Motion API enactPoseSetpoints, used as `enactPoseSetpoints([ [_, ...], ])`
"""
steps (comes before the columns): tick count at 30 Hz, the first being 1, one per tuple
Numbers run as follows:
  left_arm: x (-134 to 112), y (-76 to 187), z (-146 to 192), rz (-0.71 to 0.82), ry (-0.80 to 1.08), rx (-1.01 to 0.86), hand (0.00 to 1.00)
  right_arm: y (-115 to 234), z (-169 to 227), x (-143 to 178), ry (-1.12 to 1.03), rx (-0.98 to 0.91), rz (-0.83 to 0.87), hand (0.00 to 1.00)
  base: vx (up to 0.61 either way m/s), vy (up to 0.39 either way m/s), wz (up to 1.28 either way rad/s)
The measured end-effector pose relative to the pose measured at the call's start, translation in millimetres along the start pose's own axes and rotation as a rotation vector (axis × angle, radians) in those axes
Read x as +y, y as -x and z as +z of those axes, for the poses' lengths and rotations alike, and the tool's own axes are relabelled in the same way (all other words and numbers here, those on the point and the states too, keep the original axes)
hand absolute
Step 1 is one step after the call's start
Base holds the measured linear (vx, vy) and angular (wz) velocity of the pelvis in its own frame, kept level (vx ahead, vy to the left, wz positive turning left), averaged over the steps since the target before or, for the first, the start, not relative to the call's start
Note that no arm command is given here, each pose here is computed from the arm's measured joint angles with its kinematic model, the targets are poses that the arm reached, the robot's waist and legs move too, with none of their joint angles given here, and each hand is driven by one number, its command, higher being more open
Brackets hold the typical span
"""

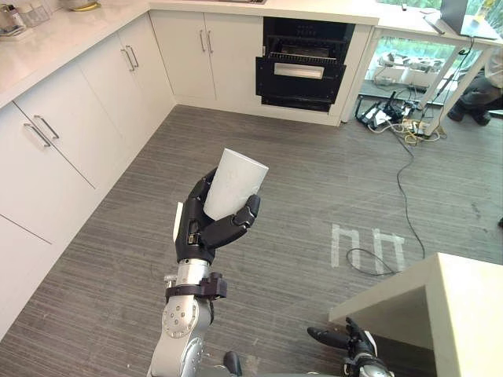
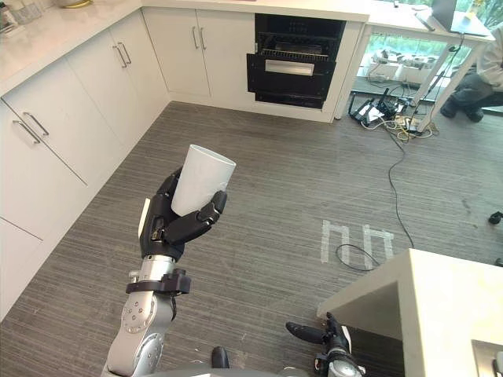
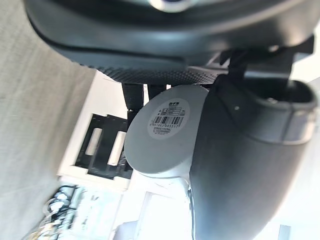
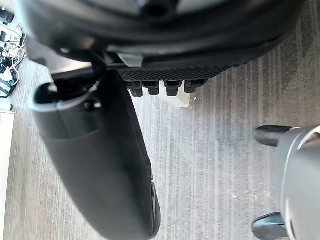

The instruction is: Walk over to the sink, pick up the cup, carry it to the dishwasher, place the cup inside the dishwasher, then close the dishwasher door

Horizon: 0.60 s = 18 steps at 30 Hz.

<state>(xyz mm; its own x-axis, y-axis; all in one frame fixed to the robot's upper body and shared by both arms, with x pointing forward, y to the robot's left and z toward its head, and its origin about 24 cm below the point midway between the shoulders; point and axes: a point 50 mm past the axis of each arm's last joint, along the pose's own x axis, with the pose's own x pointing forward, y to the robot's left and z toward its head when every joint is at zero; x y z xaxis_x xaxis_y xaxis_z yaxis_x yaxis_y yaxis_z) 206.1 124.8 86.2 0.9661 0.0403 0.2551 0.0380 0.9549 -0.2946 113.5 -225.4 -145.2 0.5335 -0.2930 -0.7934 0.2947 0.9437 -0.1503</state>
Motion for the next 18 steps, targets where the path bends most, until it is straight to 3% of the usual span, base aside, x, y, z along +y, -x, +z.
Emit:
enactPoseSetpoints([
  [8, 0.5, 0.7, 5.4, -0.005, -0.011, -0.022, 0.00, 2.9, 10.2, 17.8, 0.002, -0.060, 0.057, 1.00, 0.27, 0.096, 0.72],
  [14, 0.1, 4.4, -1.7, 0.013, 0.001, 0.013, 0.00, 6.2, 18.5, 22.6, 0.025, -0.114, 0.079, 1.00, 0.39, -0.129, 0.64],
  [18, -2.9, 12.7, -7.6, 0.018, 0.026, 0.049, 0.00, 10.9, 29.0, 24.8, 0.032, -0.178, 0.086, 1.00, 0.43, -0.208, 0.06],
])
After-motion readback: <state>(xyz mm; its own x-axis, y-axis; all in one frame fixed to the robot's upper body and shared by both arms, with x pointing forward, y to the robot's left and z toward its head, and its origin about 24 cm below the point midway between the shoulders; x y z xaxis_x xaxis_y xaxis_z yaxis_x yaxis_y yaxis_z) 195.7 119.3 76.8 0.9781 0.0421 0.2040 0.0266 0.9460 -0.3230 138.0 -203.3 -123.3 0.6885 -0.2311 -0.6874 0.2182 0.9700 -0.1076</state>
